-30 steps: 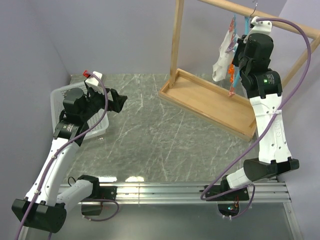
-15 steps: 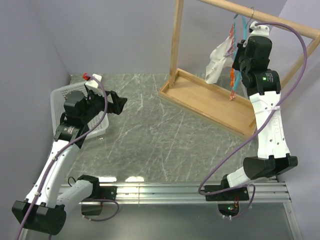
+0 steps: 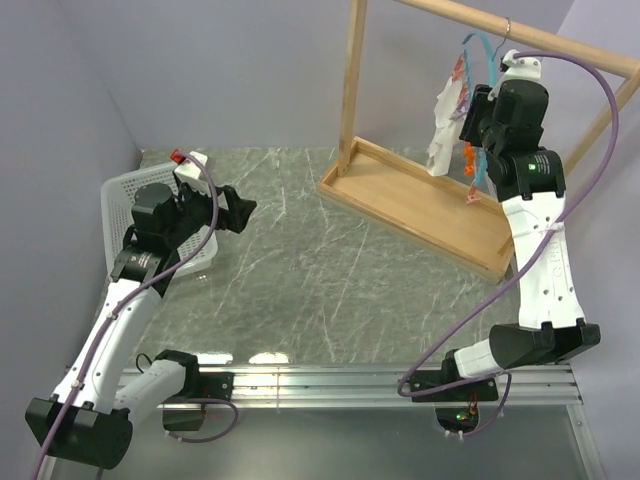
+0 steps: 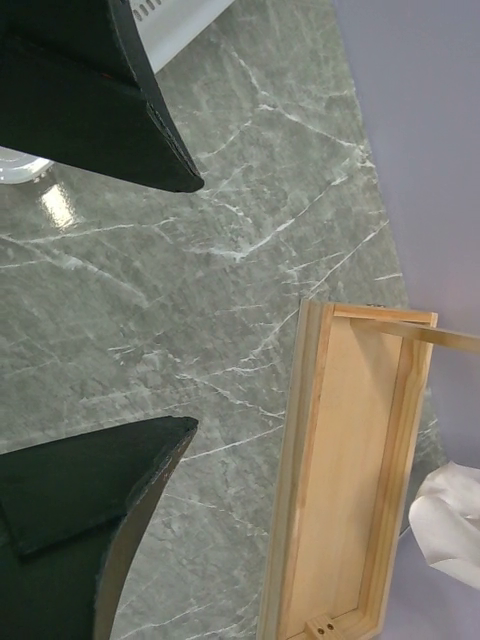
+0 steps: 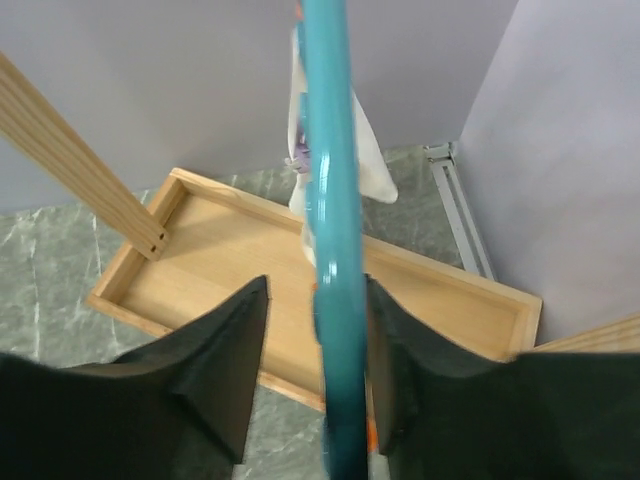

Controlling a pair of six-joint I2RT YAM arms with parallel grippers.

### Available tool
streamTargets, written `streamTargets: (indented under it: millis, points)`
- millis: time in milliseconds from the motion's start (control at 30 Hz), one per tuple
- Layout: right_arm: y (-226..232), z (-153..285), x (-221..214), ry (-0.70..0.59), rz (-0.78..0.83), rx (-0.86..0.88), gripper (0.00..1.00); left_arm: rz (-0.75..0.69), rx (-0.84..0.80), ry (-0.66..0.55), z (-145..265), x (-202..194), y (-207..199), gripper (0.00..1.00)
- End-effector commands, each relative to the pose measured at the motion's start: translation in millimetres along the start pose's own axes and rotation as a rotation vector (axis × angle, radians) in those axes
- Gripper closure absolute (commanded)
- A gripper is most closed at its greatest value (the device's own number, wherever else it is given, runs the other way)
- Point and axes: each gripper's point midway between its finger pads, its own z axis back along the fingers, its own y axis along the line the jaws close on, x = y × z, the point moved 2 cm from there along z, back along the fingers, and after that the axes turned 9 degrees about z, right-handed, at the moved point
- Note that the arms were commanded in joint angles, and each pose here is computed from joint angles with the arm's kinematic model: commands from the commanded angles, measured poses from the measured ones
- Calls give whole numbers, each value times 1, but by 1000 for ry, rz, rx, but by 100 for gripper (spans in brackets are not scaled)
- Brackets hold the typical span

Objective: Clip the underwear to the hanger

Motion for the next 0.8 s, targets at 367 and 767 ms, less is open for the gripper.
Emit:
streamTargets:
  millis: [367, 767]
  points:
    - [-14, 73, 15, -154, -1, 46, 14, 13, 32, 73, 2, 2, 2, 1]
    - [-10, 142, -7, -222, 71, 181, 7, 55, 137, 239, -6, -20, 21, 1]
